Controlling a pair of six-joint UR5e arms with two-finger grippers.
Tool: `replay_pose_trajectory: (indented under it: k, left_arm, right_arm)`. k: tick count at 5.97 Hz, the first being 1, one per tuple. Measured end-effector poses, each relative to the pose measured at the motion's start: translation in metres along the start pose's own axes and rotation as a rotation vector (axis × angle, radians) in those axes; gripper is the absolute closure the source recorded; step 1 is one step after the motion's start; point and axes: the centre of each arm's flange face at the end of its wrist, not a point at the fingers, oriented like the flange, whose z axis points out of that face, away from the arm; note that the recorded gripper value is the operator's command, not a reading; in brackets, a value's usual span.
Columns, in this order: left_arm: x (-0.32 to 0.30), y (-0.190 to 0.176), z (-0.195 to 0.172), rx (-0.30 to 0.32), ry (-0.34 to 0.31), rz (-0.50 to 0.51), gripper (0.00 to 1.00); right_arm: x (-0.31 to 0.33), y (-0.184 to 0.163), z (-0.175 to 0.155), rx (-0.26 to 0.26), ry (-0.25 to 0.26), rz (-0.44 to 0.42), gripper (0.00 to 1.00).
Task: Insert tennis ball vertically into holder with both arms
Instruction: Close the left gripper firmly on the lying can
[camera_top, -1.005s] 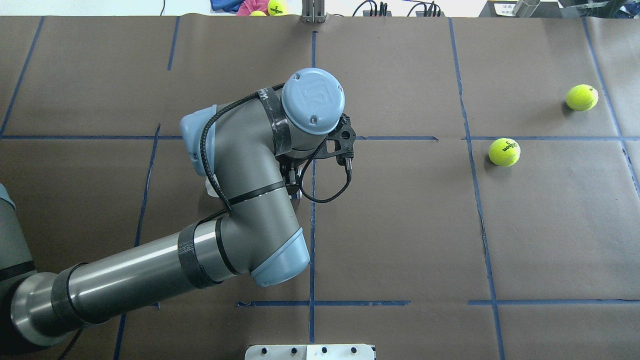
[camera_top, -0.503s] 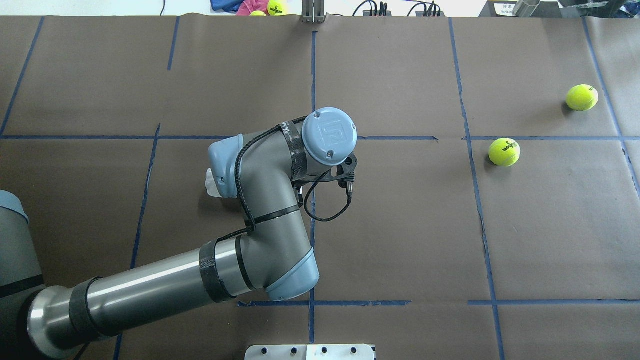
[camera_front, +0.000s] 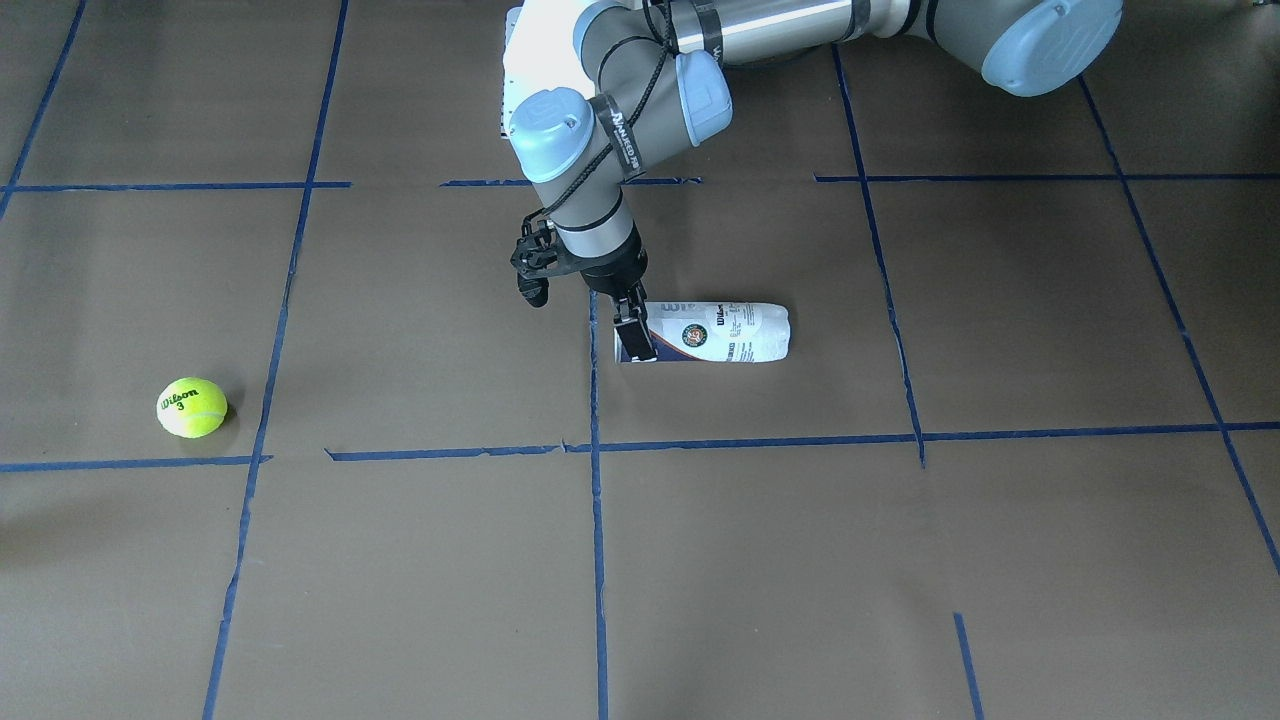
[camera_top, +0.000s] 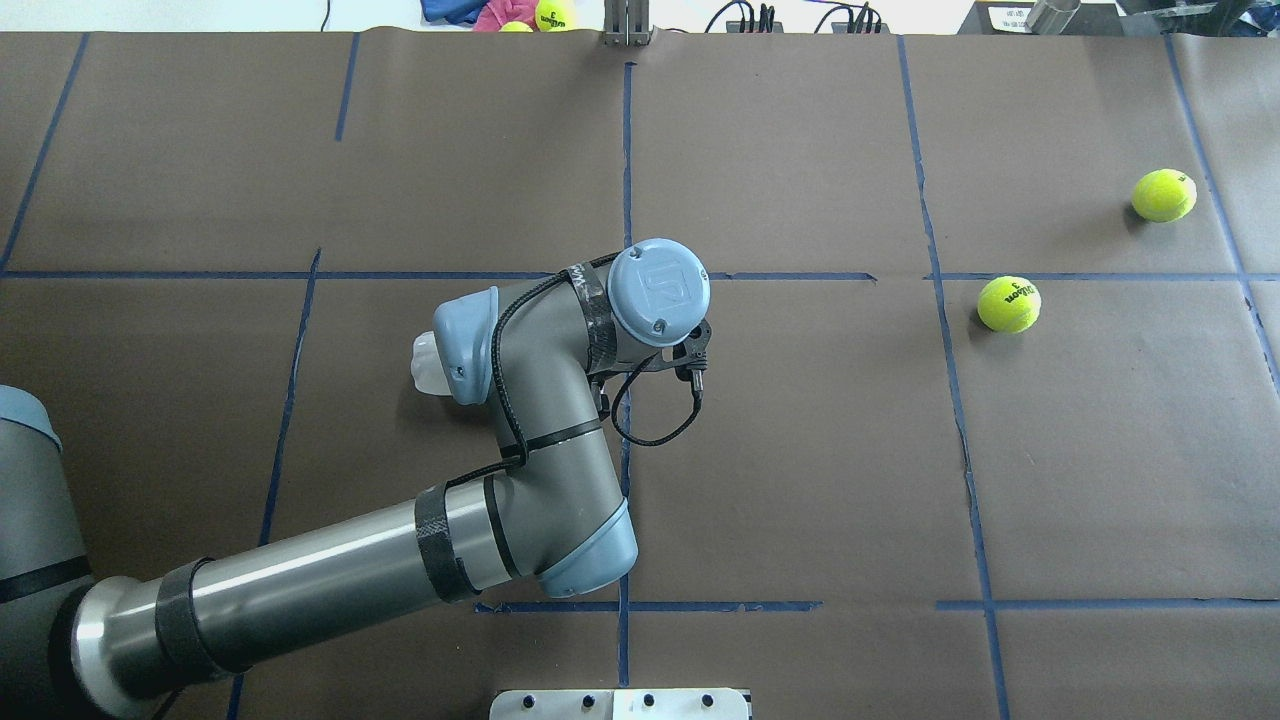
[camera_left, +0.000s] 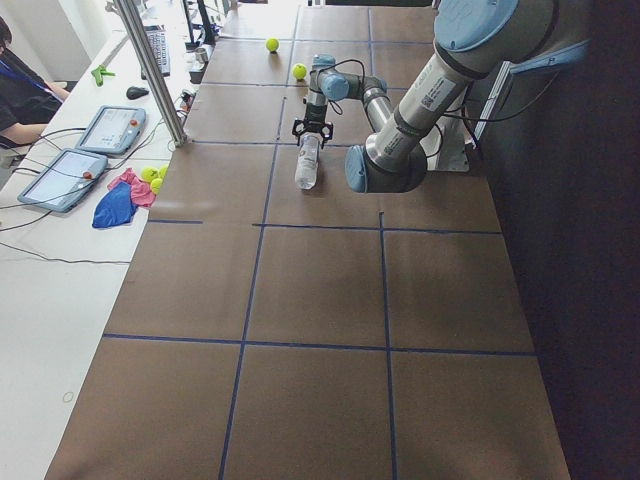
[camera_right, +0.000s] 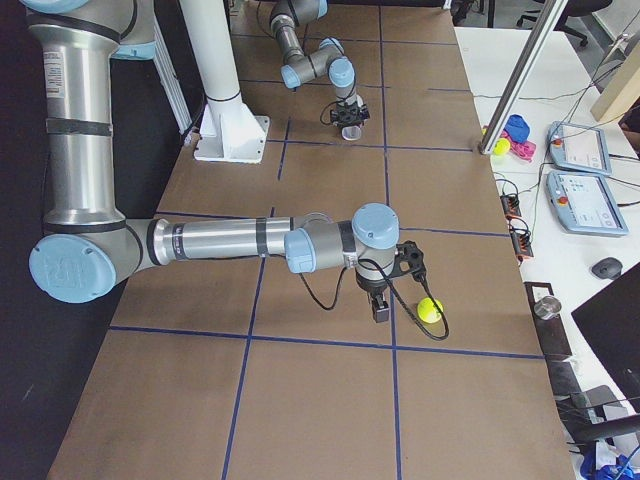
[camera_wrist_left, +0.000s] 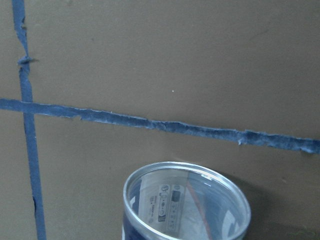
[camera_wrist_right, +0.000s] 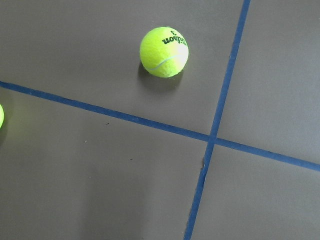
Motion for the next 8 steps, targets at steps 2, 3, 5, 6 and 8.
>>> replay_pose_trajectory:
  k: [2, 3, 5, 6, 8]
  left_arm:
    - [-0.001, -0.002, 0.011, 0.009, -0.003, 0.001, 0.03]
    - [-0.002, -0.003, 0.013, 0.012, -0.004, 0.001, 0.18]
    - [-0.002, -0.004, 0.014, 0.021, -0.007, -0.002, 0.23]
    - [-0.003, -0.004, 0.013, 0.032, -0.01, -0.003, 0.23]
    - [-0.015, -0.003, -0.006, 0.068, -0.026, -0.015, 0.23]
  right_arm:
    - [0.0, 0.0, 0.0, 0.0, 0.0, 0.0, 0.0]
    - [0.0, 0.0, 0.0, 0.0, 0.0, 0.0, 0.0]
    - [0.0, 0.0, 0.0, -0.001, 0.0, 0.001, 0.0]
    - [0.0, 0.0, 0.0, -0.001, 0.0, 0.001, 0.0]
    - [-0.001, 0.0, 0.0, 0.0, 0.0, 0.001, 0.0]
